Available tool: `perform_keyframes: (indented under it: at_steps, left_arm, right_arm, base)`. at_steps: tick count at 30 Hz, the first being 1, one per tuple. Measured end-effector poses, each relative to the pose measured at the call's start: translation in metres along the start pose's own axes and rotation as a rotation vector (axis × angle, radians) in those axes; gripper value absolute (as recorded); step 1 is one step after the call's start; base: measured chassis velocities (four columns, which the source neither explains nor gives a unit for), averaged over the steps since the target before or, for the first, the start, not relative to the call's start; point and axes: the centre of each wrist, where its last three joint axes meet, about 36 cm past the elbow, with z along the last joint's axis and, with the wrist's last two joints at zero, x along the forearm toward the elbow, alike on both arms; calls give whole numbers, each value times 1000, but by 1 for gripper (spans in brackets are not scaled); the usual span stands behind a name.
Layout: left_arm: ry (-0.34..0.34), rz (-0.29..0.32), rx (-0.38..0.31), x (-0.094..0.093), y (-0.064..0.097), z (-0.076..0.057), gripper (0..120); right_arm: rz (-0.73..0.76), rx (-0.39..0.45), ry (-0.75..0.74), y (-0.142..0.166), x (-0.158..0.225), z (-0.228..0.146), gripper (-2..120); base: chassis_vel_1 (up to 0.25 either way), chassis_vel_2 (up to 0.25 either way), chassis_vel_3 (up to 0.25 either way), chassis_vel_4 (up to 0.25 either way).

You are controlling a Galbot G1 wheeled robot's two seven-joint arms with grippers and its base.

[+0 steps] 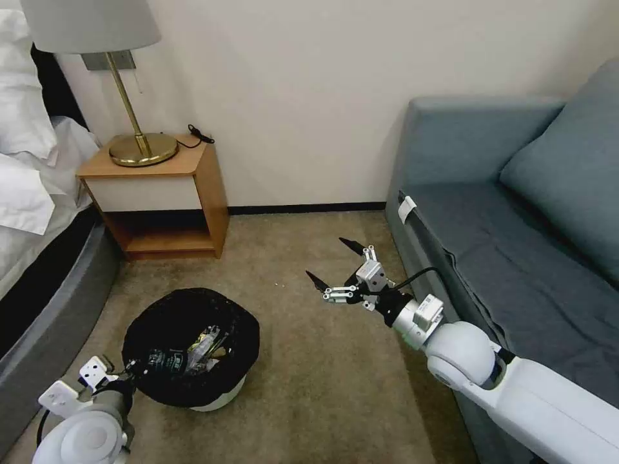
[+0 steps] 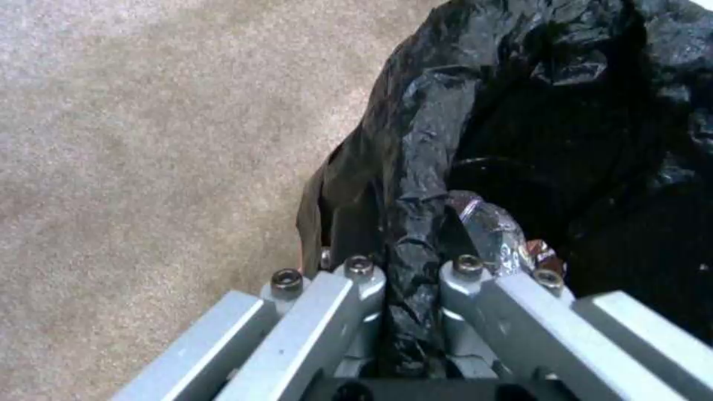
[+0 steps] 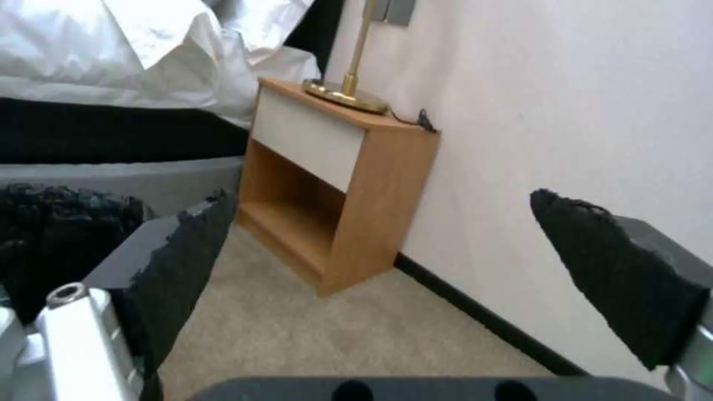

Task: Pick up the trash bin, then pick up the garbage on the floor and place it into the trash bin.

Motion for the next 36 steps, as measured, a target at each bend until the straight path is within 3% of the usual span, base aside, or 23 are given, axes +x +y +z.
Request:
perform_keyframes:
  at_steps: [36]
  left_arm:
    - [40, -51, -10, -32, 5, 10, 3]
  right_arm:
    - [21, -26, -19, 6, -5, 19, 100]
  base:
    - [0, 0, 0, 0]
